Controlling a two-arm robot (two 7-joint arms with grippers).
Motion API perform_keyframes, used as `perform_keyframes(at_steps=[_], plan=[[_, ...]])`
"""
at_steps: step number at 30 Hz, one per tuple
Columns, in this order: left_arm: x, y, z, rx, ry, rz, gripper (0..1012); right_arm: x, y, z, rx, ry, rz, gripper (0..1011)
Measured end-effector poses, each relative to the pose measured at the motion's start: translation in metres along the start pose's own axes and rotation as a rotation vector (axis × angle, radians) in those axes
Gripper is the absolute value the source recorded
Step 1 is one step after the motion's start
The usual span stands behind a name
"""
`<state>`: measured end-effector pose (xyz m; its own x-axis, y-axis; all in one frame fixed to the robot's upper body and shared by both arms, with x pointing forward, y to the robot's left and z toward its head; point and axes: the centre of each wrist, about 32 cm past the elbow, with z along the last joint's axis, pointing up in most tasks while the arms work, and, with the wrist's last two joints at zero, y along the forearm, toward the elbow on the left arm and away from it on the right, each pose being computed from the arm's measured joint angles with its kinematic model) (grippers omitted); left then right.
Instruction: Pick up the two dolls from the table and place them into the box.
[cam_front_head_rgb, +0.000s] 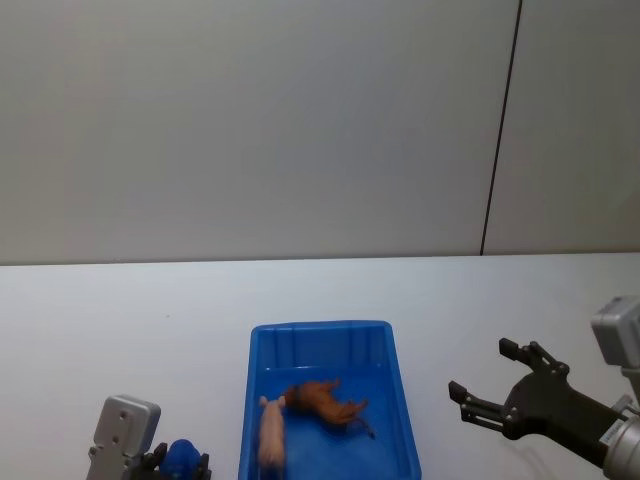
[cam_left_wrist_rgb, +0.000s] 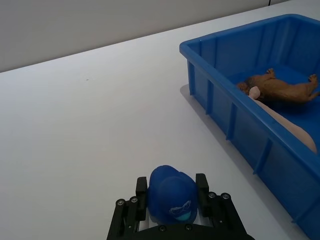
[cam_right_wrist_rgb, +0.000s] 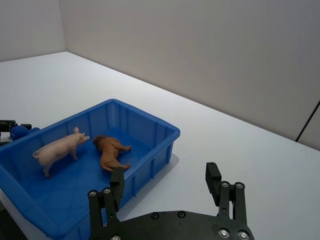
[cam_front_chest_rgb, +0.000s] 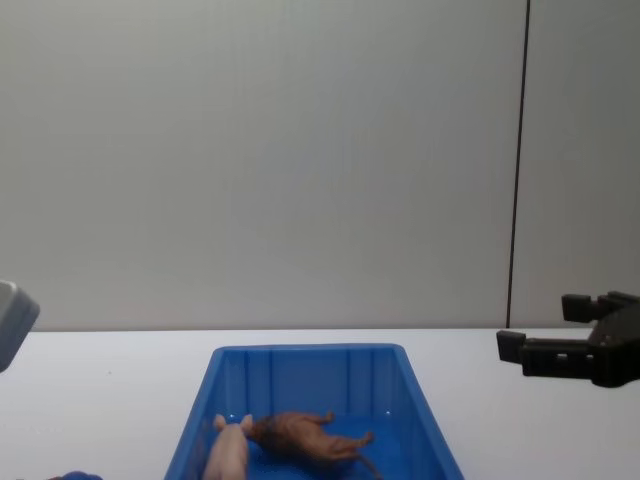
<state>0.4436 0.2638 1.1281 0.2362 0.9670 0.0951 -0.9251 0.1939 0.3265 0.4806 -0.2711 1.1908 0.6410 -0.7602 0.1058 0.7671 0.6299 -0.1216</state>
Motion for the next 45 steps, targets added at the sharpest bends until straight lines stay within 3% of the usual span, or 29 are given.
perform_keyframes(at_steps=[8, 13, 16, 20, 27, 29, 32, 35, 39, 45], plan=[[0.0057, -0.0011, 0.0057, -0.018, -0.015, 0.002, 519, 0.000, 0.000, 0.000, 0.000, 0.000, 0.000, 1001], [0.0087, -0.0014, 0.0154, -0.052, -0.034, 0.000, 488, 0.000, 0.000, 0.000, 0.000, 0.000, 0.000, 1001], [0.0100, -0.0031, 0.0269, -0.092, -0.055, -0.010, 466, 0.000, 0.000, 0.000, 0.000, 0.000, 0.000, 1001], [0.0089, -0.0060, 0.0360, -0.124, -0.071, -0.026, 443, 0.000, 0.000, 0.000, 0.000, 0.000, 0.000, 1001], [-0.0009, -0.0182, 0.0560, -0.194, -0.102, -0.090, 392, 0.000, 0.000, 0.000, 0.000, 0.000, 0.000, 1001], [-0.0034, -0.0210, 0.0587, -0.204, -0.109, -0.107, 387, 0.000, 0.000, 0.000, 0.000, 0.000, 0.000, 1001], [-0.0093, -0.0272, 0.0650, -0.224, -0.118, -0.139, 465, 0.000, 0.000, 0.000, 0.000, 0.000, 0.000, 1001], [-0.0154, -0.0340, 0.0712, -0.244, -0.128, -0.176, 616, 0.000, 0.000, 0.000, 0.000, 0.000, 0.000, 1001], [-0.0254, -0.0441, 0.0794, -0.271, -0.144, -0.235, 734, 0.000, 0.000, 0.000, 0.000, 0.000, 0.000, 1001], [-0.0354, -0.0544, 0.0880, -0.307, -0.160, -0.303, 884, 0.000, 0.000, 0.000, 0.000, 0.000, 0.000, 1001]])
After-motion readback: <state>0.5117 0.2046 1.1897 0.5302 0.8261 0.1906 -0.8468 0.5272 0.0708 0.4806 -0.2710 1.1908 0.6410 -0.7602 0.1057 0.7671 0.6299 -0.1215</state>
